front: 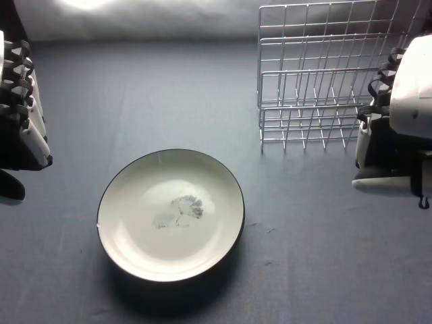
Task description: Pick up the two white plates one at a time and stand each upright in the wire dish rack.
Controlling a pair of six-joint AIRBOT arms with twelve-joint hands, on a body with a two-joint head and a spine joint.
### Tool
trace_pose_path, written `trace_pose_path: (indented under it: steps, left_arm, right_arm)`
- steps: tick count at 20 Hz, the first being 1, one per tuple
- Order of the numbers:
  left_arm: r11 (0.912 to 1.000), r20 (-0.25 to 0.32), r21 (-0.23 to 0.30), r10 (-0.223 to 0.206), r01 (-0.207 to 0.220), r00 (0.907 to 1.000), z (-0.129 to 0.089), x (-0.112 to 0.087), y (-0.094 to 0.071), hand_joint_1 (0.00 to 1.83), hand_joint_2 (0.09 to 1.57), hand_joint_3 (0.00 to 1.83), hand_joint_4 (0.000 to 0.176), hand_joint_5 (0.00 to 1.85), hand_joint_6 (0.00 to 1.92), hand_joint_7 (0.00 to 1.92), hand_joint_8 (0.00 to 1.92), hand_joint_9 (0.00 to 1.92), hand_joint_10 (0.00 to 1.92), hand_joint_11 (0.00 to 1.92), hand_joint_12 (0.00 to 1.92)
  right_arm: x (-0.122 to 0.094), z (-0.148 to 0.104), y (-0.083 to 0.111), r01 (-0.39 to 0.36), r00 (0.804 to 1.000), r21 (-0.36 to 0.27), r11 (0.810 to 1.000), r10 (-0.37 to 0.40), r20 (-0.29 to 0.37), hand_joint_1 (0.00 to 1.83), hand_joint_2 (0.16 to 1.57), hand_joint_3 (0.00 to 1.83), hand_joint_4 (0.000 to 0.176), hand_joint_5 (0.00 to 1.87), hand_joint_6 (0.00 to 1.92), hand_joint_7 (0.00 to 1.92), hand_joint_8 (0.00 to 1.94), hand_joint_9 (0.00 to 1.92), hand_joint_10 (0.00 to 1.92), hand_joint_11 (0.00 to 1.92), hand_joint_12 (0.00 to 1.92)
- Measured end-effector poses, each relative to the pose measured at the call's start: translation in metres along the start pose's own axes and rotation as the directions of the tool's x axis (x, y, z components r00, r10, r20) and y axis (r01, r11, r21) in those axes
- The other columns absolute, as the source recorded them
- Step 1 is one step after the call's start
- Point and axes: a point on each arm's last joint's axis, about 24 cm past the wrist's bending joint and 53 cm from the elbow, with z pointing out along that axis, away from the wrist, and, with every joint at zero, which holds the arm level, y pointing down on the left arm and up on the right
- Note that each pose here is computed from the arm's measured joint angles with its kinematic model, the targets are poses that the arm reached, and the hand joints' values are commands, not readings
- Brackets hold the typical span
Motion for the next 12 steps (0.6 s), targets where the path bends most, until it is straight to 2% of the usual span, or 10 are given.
trace_pose_path:
  steps: [1, 2, 4, 7, 10, 12]
  left_arm:
    - [1.0, 0.0, 0.002, 0.0, 0.0, 1.0, 0.0, 0.0, 0.0, 0.0, 1.08, 0.17, 0.0, 0.01, 0.03, 0.0, 0.03, 0.0, 0.03, 0.0, 0.08]
    - [1.0, -0.004, -0.008, 0.004, -0.004, 1.0, -0.003, 0.001, 0.003, 0.0, 1.17, 0.03, 0.0, 0.0, 0.0, 0.0, 0.0, 0.0, 0.0, 0.0, 0.0]
    - [1.0, -0.014, -0.009, 0.001, -0.001, 0.9999, -0.003, 0.004, 0.003, 0.0, 1.16, 0.02, 0.0, 0.03, 0.01, 0.02, 0.01, 0.01, 0.0, 0.02, 0.01]
    - [0.9999, -0.006, 0.005, -0.01, 0.011, 0.9999, -0.004, 0.002, 0.0, 0.0, 1.15, 0.01, 0.0, 0.0, 0.0, 0.0, 0.0, 0.0, 0.0, 0.01, 0.0]
    - [1.0, -0.072, 0.007, 0.007, -0.006, 0.9974, -0.003, 0.017, 0.001, 0.0, 1.15, 0.01, 0.0, 0.02, 0.01, 0.01, 0.0, 0.01, 0.0, 0.03, 0.01]
    - [0.9998, -0.093, 0.021, 0.003, -0.001, 0.9957, 0.002, 0.023, 0.0, 0.0, 1.14, 0.0, 0.0, 0.0, 0.0, 0.0, 0.0, 0.0, 0.0, 0.03, 0.01]
  right_arm:
    - [0.0, 0.0, 0.0, 0.007, 1.0, 0.002, 1.0, -0.007, 0.0, 0.02, 1.17, 0.13, 0.0, 0.0, 0.0, 0.0, 0.0, 0.0, 0.0, 0.0, 0.0]
    - [0.001, 0.0, -0.004, 0.007, 1.0, 0.016, 1.0, -0.007, -0.004, 0.04, 1.22, 0.02, 0.0, 0.0, 0.0, 0.0, 0.0, 0.0, 0.0, 0.0, 0.0]
    - [0.002, 0.0, -0.007, 0.001, 1.0, 0.027, 1.0, -0.001, -0.006, 0.06, 1.23, 0.01, 0.0, 0.0, 0.0, 0.0, 0.0, 0.0, 0.0, 0.0, 0.0]
    - [-0.008, 0.0, -0.007, -0.059, 0.998, 0.026, 0.998, 0.058, 0.036, 0.01, 1.26, 0.02, 0.0, 0.0, 0.0, 0.0, 0.0, 0.0, 0.0, 0.0, 0.0]
    - [-0.004, -0.001, -0.008, -0.085, 0.996, 0.022, 0.996, 0.084, 0.035, 0.01, 1.26, 0.01, 0.0, 0.0, 0.0, 0.0, 0.0, 0.0, 0.0, 0.0, 0.0]
    - [-0.003, 0.002, 0.001, -0.109, 0.993, -0.027, 0.994, 0.11, 0.04, 0.07, 1.24, 0.0, 0.0, 0.0, 0.0, 0.0, 0.0, 0.0, 0.0, 0.0, 0.0]
